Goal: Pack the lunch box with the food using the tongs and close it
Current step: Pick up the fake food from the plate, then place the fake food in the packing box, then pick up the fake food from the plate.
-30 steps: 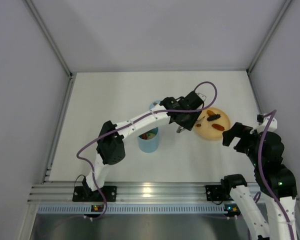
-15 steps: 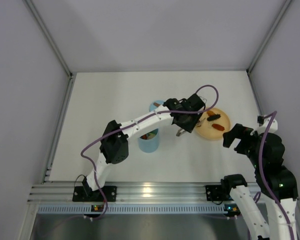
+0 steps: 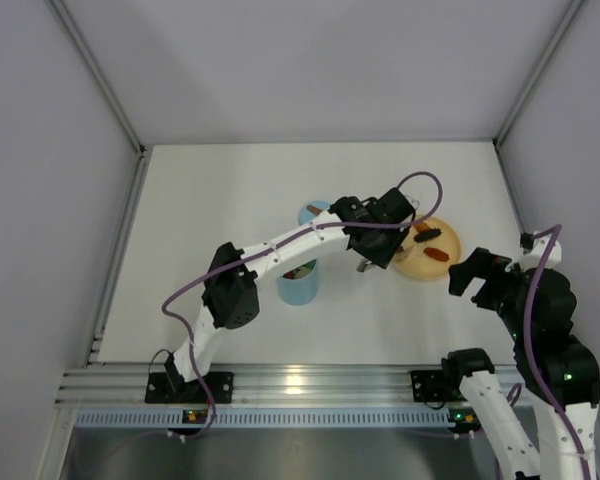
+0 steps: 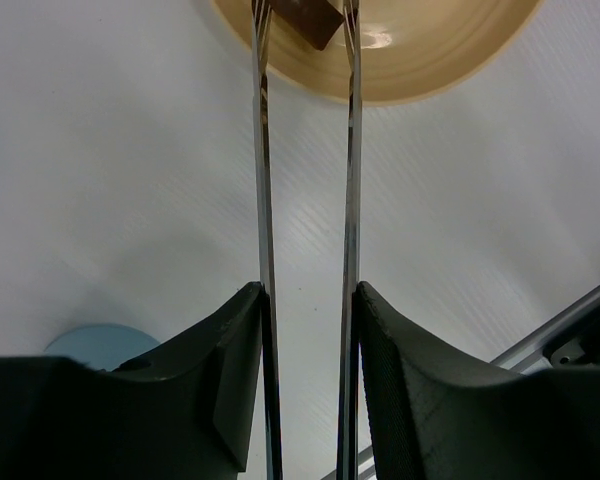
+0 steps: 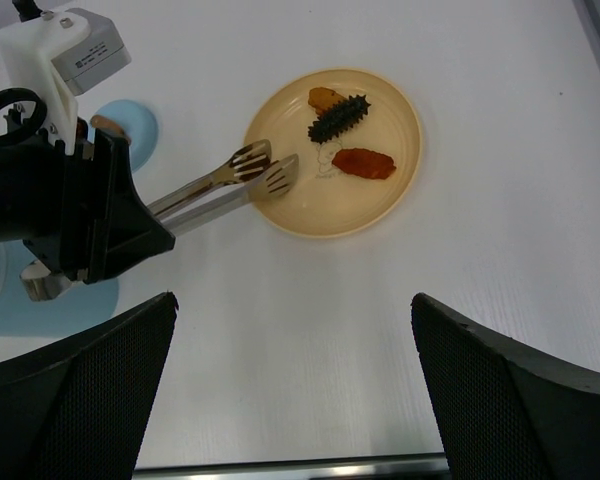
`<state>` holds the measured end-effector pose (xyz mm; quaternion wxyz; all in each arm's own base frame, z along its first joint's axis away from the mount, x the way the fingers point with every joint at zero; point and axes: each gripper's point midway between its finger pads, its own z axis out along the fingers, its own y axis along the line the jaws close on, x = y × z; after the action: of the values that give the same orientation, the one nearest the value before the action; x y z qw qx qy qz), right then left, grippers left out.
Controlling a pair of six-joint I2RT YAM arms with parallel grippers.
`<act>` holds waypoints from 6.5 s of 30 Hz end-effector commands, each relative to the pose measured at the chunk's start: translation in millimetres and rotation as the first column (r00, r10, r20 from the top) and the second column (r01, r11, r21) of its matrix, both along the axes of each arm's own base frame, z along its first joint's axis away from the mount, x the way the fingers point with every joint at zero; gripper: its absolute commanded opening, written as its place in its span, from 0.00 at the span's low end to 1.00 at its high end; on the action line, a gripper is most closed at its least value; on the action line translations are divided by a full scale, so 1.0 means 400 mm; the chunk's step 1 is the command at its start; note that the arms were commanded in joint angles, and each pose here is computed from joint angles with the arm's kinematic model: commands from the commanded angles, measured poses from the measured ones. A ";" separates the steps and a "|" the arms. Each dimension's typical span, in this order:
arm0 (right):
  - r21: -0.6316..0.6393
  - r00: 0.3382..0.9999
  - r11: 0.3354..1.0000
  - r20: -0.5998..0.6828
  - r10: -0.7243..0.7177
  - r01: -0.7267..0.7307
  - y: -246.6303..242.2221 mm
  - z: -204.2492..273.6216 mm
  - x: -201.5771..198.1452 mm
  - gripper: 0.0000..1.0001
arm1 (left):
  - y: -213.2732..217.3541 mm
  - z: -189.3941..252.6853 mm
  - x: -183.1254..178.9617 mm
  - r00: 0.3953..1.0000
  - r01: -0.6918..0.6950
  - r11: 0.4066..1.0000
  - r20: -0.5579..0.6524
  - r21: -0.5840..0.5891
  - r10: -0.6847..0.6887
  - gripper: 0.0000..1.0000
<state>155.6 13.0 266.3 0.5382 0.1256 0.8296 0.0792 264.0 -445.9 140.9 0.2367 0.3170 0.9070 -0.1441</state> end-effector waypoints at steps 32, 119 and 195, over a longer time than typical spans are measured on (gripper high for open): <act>-0.027 0.999 0.999 0.041 -0.029 0.030 -0.020 0.052 -0.004 0.99 | -0.034 0.144 -0.002 0.992 0.070 0.994 0.108 -0.089 -0.060 0.30; 0.003 0.999 1.000 0.032 -0.023 0.023 -0.002 0.026 0.064 0.99 | 0.503 0.485 -0.234 0.963 -0.104 0.968 0.221 -0.230 0.156 0.52; -0.040 0.998 0.998 0.042 -0.046 0.048 -0.032 0.047 -0.022 0.99 | -0.128 0.047 0.063 0.972 0.144 0.975 0.208 -0.169 -0.108 0.49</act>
<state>152.5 7.0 275.1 0.5478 0.1270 0.8244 0.0655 289.5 -495.4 98.9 0.3024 0.3782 0.8584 -0.1694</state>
